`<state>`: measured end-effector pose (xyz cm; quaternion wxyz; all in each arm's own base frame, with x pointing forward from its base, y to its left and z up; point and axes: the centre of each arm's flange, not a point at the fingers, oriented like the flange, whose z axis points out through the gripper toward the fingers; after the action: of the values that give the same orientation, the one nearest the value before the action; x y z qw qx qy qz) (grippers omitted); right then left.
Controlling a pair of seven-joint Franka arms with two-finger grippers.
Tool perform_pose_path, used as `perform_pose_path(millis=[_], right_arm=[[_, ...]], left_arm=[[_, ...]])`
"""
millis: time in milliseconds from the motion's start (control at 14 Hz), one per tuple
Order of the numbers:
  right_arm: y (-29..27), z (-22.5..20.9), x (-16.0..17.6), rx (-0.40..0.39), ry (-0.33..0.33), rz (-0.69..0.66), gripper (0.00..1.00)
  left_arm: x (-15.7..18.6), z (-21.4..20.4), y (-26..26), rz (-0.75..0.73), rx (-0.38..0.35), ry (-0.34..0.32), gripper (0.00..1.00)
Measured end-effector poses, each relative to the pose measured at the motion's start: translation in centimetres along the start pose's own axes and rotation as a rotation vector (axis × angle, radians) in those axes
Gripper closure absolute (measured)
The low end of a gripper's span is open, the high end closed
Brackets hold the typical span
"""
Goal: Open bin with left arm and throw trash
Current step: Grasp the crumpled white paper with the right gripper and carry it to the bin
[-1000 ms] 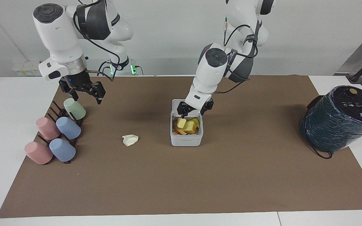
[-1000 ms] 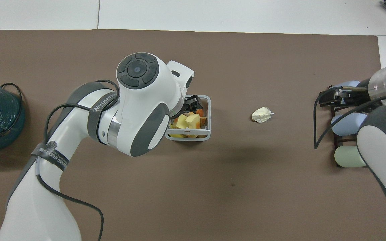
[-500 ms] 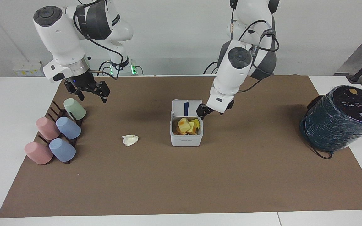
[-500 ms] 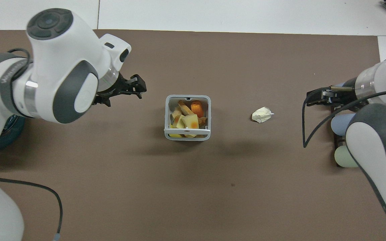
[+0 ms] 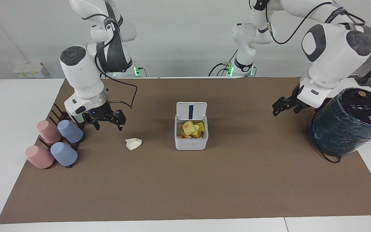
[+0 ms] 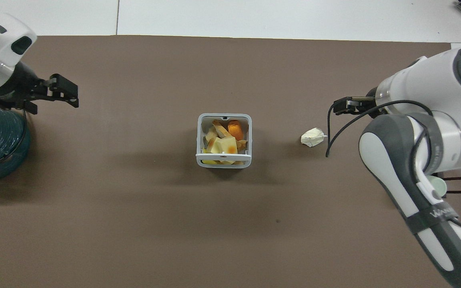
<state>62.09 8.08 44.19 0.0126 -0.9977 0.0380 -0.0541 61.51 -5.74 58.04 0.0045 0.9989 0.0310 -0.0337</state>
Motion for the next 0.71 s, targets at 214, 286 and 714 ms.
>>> perform_pose_path(millis=[214,286,714], right_arm=[[-1.2,5.7,-0.8,0.006,0.015,-0.017,0.0],[-1.6,7.2,-1.2,0.006,0.011,-0.025,0.0],[-3.3,13.5,-4.6,0.008,0.003,-0.063,0.07]], left_arm=[[-2.3,-3.4,0.9,0.034,0.02,0.044,0.0],[-2.5,-3.6,1.0,0.037,0.019,0.047,0.0],[-1.8,-2.4,1.0,0.035,0.016,0.065,0.0]])
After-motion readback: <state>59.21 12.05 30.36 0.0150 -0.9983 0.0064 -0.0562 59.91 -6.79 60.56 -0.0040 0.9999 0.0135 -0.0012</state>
